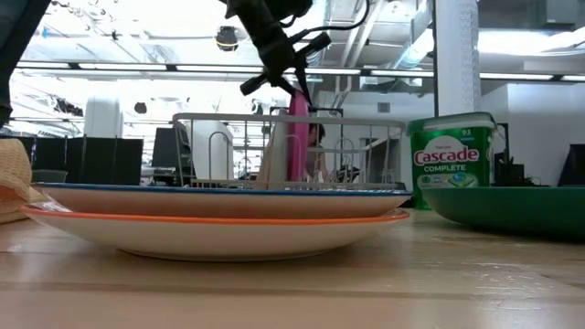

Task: Sort dishes
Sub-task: Put the pink plate into the dish rack

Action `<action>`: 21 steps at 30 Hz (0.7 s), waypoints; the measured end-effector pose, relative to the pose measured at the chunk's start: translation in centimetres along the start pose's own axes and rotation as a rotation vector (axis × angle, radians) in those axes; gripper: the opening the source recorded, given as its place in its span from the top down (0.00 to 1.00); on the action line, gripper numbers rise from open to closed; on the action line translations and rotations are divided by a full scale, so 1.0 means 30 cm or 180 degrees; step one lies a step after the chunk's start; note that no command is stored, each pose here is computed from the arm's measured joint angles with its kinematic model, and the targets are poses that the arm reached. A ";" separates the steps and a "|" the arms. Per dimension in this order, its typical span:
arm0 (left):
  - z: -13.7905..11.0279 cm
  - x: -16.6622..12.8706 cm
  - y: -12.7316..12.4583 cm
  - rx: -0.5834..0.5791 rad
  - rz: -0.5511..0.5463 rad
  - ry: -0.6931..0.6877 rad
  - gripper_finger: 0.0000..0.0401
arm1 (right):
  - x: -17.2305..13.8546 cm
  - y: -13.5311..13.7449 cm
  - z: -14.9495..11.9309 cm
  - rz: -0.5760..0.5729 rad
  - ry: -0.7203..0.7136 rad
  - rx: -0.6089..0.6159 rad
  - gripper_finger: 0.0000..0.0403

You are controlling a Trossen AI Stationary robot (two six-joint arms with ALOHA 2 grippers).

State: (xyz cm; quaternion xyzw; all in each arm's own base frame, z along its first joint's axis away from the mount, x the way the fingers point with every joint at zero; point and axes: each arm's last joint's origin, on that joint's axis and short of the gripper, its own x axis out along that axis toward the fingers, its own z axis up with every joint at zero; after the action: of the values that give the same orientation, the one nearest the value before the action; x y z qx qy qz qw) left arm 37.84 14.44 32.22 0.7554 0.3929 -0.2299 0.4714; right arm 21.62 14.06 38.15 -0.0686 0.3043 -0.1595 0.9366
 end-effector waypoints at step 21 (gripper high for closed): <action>-0.031 0.004 -0.005 -0.0567 0.0047 0.0141 0.89 | -0.001 0.000 0.000 0.0001 -0.0001 0.0003 0.97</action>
State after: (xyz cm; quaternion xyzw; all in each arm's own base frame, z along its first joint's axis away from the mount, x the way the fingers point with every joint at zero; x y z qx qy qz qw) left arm 37.75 15.34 32.47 0.7182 0.4166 -0.1739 0.5295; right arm 21.61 14.06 38.16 -0.0681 0.3041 -0.1594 0.9367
